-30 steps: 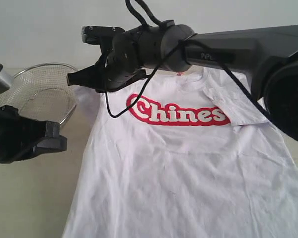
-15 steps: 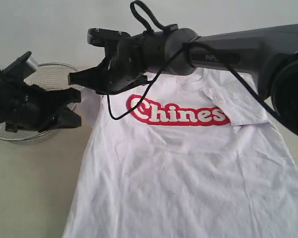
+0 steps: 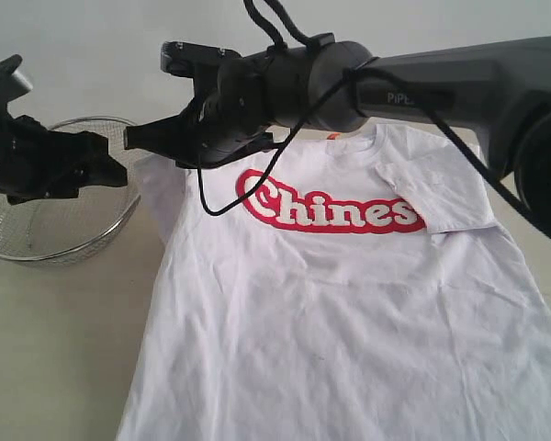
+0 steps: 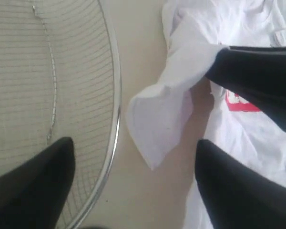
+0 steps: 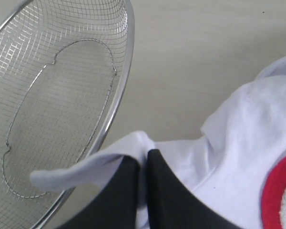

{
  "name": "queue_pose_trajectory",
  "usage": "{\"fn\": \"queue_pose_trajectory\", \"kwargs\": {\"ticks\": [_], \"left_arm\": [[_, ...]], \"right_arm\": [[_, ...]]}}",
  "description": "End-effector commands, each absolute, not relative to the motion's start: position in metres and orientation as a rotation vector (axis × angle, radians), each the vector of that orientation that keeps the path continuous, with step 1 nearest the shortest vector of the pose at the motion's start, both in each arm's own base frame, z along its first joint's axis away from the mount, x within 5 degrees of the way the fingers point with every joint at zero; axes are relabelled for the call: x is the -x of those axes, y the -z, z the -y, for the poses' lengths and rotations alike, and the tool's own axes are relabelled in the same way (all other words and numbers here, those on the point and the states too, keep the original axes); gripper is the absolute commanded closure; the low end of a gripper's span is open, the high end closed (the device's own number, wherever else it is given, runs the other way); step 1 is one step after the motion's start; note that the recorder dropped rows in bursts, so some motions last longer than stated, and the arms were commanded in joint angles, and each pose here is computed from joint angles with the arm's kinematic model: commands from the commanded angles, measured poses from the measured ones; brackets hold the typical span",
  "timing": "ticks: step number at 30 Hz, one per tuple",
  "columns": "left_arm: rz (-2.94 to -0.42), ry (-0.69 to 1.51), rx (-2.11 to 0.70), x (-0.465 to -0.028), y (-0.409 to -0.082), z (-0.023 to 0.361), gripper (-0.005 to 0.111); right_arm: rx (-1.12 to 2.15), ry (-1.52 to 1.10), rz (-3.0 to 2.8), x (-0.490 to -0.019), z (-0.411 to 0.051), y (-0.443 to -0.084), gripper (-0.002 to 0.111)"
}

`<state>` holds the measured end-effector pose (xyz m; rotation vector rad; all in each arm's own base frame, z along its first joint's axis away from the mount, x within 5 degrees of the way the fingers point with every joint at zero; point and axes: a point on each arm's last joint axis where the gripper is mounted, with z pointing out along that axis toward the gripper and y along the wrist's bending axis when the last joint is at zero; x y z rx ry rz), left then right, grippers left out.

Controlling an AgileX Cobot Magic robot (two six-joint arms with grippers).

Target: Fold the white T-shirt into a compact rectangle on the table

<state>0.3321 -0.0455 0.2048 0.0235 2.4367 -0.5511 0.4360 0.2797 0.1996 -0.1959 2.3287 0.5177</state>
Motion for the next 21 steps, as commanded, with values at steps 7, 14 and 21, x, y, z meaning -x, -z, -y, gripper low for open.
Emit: {"fn": "queue_pose_trajectory", "kwargs": {"ticks": [7,14,21], "left_arm": [[-2.394,0.502,-0.221,-0.365,-0.194,0.047,0.04],[-2.37,0.472,-0.392,-0.372,-0.186,0.05,0.04],[-2.305,0.411,-0.534,-0.374,-0.186,0.05,0.04]], "right_arm": [[0.165,-0.551,-2.305,-0.437,-0.278,-0.209,0.108],[0.148,-0.559,-2.298,-0.439,-0.275,-0.21,0.108],[0.135,-0.574,-2.291,-0.439,-0.276,-0.211,0.108]]}}
